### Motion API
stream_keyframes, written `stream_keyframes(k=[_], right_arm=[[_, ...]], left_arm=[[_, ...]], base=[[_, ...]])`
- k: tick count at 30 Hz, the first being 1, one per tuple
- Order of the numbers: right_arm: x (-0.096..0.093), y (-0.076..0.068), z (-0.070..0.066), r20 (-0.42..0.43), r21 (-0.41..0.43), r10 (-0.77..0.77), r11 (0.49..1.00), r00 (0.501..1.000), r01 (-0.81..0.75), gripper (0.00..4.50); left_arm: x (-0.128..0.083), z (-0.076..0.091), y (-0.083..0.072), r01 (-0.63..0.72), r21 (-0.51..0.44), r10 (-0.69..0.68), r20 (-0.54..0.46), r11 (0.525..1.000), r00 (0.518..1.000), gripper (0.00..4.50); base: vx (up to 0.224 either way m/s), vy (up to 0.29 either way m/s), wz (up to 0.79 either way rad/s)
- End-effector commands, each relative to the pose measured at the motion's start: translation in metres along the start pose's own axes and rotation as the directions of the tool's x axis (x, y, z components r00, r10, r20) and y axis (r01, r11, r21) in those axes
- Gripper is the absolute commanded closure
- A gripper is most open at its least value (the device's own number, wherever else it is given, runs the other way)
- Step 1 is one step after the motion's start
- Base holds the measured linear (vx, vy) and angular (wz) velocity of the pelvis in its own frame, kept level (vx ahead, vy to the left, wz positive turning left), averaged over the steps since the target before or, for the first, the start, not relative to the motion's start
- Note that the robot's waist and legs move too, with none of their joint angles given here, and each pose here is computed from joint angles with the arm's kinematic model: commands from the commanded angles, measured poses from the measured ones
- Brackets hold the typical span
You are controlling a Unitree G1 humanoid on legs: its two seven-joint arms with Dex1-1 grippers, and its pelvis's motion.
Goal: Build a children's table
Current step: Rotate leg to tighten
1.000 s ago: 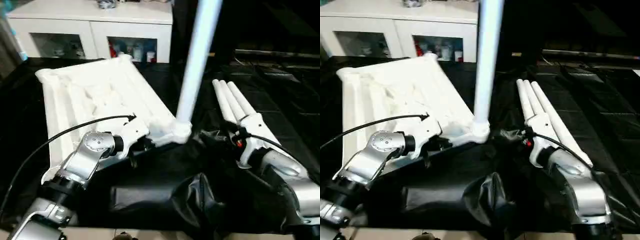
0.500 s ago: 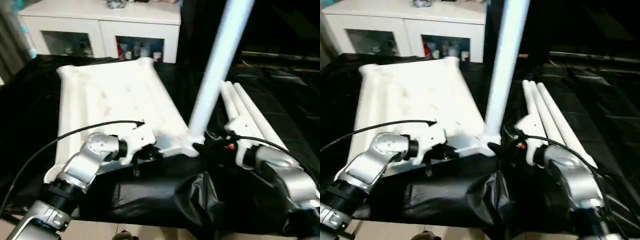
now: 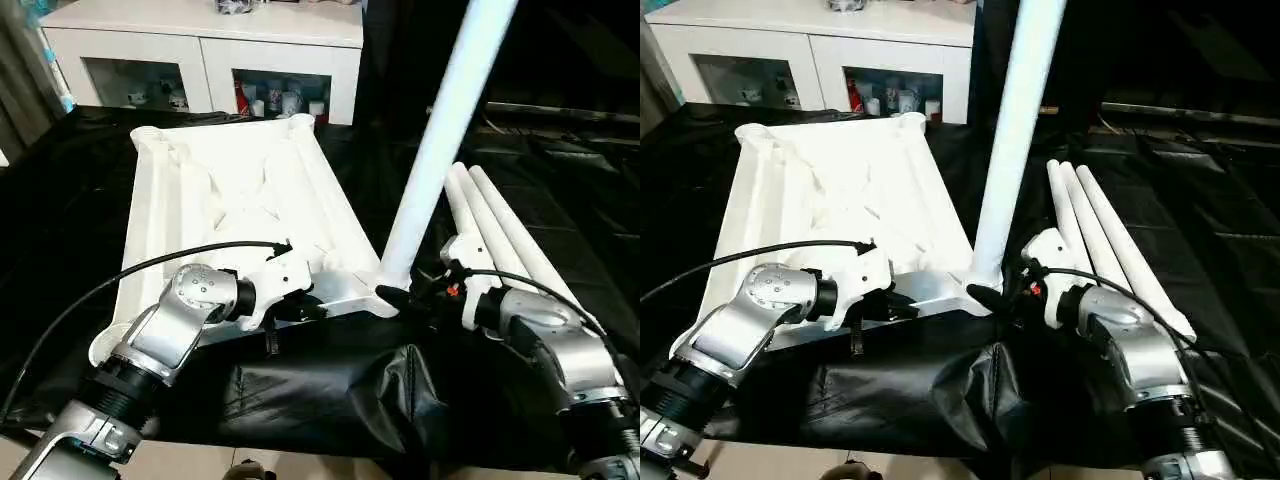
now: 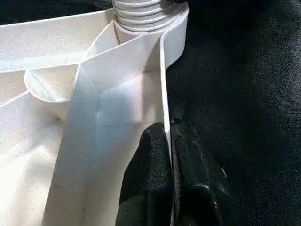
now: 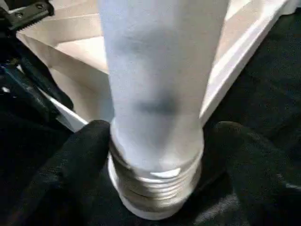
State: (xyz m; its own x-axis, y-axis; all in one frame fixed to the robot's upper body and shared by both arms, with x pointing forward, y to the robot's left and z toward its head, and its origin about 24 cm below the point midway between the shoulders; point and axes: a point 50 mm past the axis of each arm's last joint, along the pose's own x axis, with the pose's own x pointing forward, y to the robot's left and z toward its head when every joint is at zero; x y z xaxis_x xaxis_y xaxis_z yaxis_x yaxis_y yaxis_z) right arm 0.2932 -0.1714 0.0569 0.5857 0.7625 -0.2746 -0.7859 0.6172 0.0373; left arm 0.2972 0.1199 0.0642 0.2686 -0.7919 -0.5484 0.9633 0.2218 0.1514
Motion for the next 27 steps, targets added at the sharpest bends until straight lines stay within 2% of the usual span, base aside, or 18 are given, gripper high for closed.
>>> stream_keyframes(k=[1,10,17,19,20,21,22,24,25,27], right_arm=[[0.002,-0.003,0.005,0.013,-0.016,0.006,1.000,1.000,-0.006,0.90],[0.004,-0.004,0.002,0.015,-0.010,0.012,1.000,1.000,-0.012,1.66],[0.006,-0.004,0.001,0.028,0.008,-0.003,1.000,1.000,0.003,1.78],[0.010,-0.008,-0.002,0.048,0.036,-0.090,0.995,0.995,0.089,1.78],[0.015,-0.013,-0.005,0.059,0.090,-0.194,0.978,0.979,0.188,1.78],[0.016,-0.013,-0.005,0.059,0.095,-0.203,0.976,0.977,0.197,1.78],[0.024,-0.014,-0.011,0.049,0.141,-0.308,0.944,0.950,0.299,1.78],[0.031,-0.013,-0.014,0.037,0.161,-0.352,0.926,0.935,0.342,1.78],[0.046,-0.008,-0.019,0.006,0.183,-0.412,0.896,0.911,0.404,1.78],[0.058,-0.003,-0.020,-0.015,0.191,-0.449,0.876,0.893,0.444,1.78]], left_arm=[[-0.001,0.017,0.002,0.011,0.073,-0.014,0.041,0.997,0.999,4.50],[-0.001,0.017,0.004,0.015,0.072,-0.017,0.039,0.997,0.999,4.50],[-0.002,0.016,0.004,0.007,0.059,-0.010,0.042,0.998,0.999,4.50],[0.000,0.016,0.008,-0.040,0.032,0.038,0.048,0.999,0.998,4.50],[0.004,0.016,0.015,-0.108,-0.014,0.108,0.048,0.994,0.993,4.50],[0.005,0.016,0.015,-0.114,-0.018,0.115,0.048,0.993,0.992,4.50],[0.012,0.017,0.024,-0.211,-0.064,0.214,0.031,0.975,0.976,4.50],[0.017,0.018,0.028,-0.259,-0.093,0.262,0.018,0.961,0.965,4.50],[0.029,0.023,0.033,-0.327,-0.151,0.331,0.005,0.933,0.943,4.50],[0.039,0.028,0.035,-0.358,-0.188,0.364,0.000,0.915,0.931,4.50]], base=[[0.000,0.000,0.00],[0.000,0.000,0.00],[0.000,0.000,0.00],[0.000,0.000,0.00],[0.000,0.000,0.00],[0.000,0.000,0.00],[0.000,0.000,0.00],[0.000,0.000,0.00],[0.000,0.000,0.00],[0.000,0.000,0.00]])
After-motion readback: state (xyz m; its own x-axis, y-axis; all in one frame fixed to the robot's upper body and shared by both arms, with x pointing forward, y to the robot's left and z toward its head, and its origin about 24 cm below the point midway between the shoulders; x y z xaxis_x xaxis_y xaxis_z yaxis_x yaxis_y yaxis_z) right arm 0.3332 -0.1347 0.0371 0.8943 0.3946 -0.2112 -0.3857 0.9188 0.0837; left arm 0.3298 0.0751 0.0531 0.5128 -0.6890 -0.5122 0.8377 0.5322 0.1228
